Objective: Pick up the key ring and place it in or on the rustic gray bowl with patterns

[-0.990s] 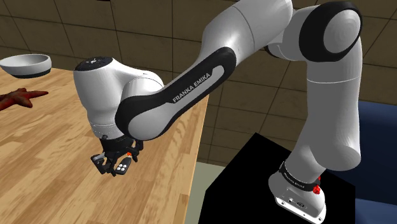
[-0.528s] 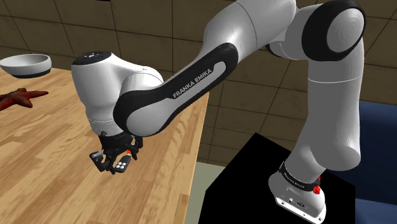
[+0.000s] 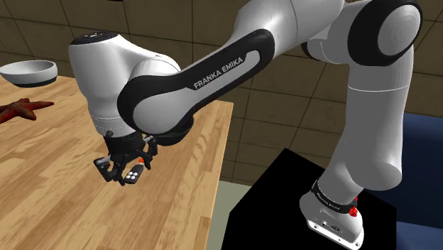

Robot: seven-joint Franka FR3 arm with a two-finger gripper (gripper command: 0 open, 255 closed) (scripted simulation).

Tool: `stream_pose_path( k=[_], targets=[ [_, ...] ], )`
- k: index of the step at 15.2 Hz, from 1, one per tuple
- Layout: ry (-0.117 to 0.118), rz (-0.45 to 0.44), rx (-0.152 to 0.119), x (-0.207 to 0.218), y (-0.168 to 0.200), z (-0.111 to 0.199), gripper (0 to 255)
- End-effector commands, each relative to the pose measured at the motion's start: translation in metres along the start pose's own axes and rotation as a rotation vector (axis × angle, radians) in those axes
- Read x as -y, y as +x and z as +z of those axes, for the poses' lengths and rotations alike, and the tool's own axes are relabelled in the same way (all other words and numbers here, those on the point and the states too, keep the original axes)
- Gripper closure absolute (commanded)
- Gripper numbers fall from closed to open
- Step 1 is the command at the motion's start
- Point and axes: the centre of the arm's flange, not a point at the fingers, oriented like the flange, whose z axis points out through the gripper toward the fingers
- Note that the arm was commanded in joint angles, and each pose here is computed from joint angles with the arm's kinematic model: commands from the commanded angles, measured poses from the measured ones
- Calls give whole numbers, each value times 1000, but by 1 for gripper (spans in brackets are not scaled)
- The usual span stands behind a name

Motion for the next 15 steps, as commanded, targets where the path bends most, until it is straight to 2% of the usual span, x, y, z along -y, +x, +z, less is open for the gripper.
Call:
stream_pose_path(
  k=[1, 15],
  targets=[
    [0, 0, 0, -1, 0, -11, 255],
    [0, 0, 0, -1, 1, -85, 255]
  ],
)
